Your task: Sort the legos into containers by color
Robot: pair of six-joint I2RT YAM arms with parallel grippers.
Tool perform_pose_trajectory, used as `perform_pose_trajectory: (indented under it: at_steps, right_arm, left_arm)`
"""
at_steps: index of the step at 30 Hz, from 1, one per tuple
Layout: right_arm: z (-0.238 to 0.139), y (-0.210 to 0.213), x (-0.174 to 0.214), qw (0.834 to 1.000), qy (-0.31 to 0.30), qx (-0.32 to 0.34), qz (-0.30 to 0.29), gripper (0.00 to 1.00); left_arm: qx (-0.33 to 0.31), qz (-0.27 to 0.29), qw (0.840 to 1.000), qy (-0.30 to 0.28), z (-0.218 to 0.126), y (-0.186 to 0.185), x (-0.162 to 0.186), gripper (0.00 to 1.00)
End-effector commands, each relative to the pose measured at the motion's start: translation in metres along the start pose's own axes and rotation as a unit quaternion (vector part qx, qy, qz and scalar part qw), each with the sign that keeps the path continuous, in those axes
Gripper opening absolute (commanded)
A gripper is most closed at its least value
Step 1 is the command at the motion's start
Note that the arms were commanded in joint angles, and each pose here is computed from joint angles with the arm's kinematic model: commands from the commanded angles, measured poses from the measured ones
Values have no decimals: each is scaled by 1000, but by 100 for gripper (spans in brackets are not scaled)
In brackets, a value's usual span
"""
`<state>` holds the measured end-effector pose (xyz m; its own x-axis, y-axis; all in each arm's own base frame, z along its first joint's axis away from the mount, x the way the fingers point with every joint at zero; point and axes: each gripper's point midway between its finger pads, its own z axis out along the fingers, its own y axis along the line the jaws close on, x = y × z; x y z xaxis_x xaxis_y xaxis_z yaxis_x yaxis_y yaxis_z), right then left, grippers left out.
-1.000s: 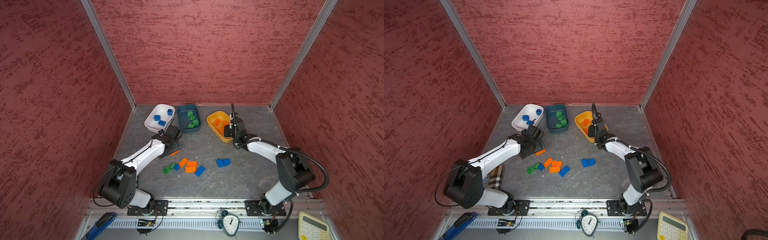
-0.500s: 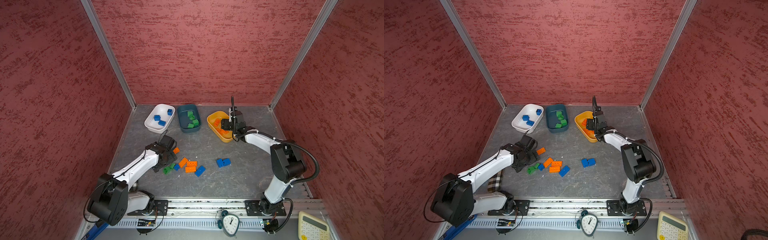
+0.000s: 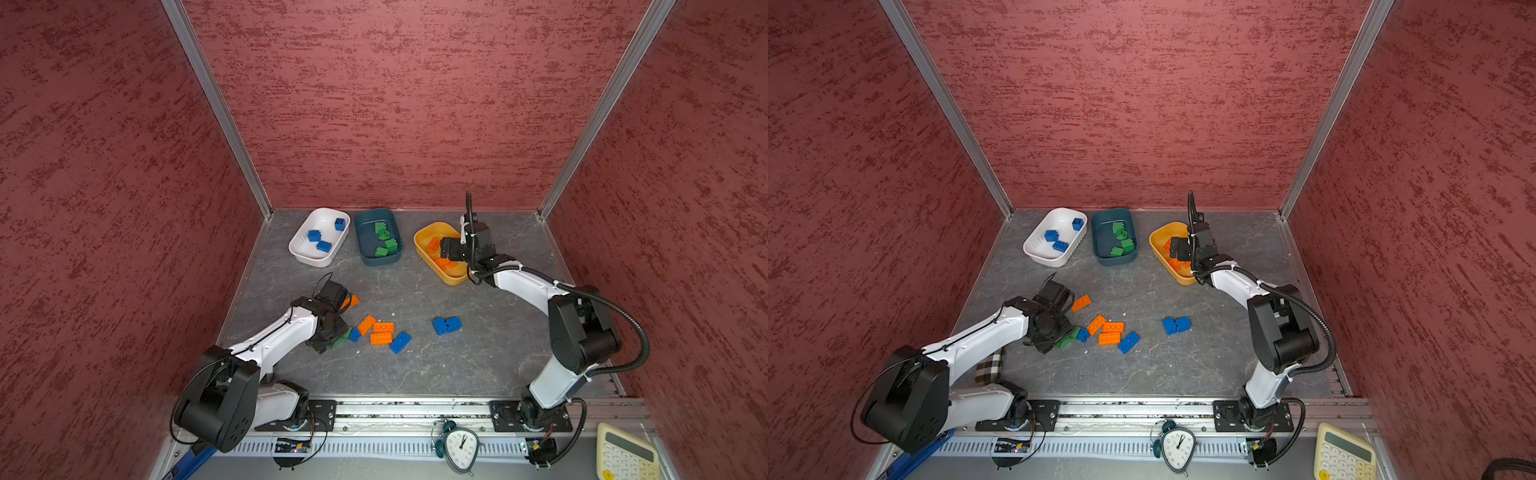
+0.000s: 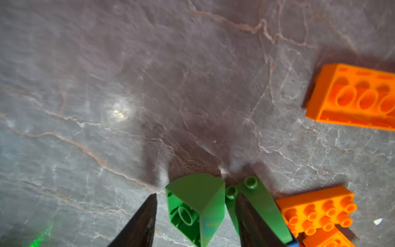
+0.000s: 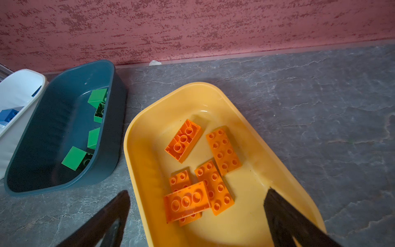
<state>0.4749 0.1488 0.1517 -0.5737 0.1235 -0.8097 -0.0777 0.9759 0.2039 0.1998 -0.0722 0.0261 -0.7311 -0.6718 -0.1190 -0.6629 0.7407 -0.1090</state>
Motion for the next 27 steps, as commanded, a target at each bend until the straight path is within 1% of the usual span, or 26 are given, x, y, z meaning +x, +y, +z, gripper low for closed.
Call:
perform_pose_trajectory:
  at_steps: [1,4,7,11,15,22,27]
  right_arm:
    - [-7,-2,-5,1000,-13,5,-2,99]
    - [-8,-2,-5,1000,-13,5,0,99]
    - [-8,-3,-5,1000,-15,6,1,99]
    - [-8,-3,-5,1000,-14,6,0,99]
    - [-10,-4,-3,1000,-13,7,2,99]
    - [-21,-9,-4,1000,-23,17,1,99]
    - [-35,-10,-6,999,-38,12,3,99]
  left_arm:
    - [6,6,1000,22,8,-4,12,57]
    - [-17,9,999,27,14,2,16,54]
    - [-20,15,999,29,17,-1,17,50]
    - [-15,23,1000,15,17,-8,11,44]
    - [-14,32,999,-5,17,-13,2,40]
    - [15,57,998,-29,4,-41,-14,37]
    - [54,89,993,-61,-23,-81,-32,36]
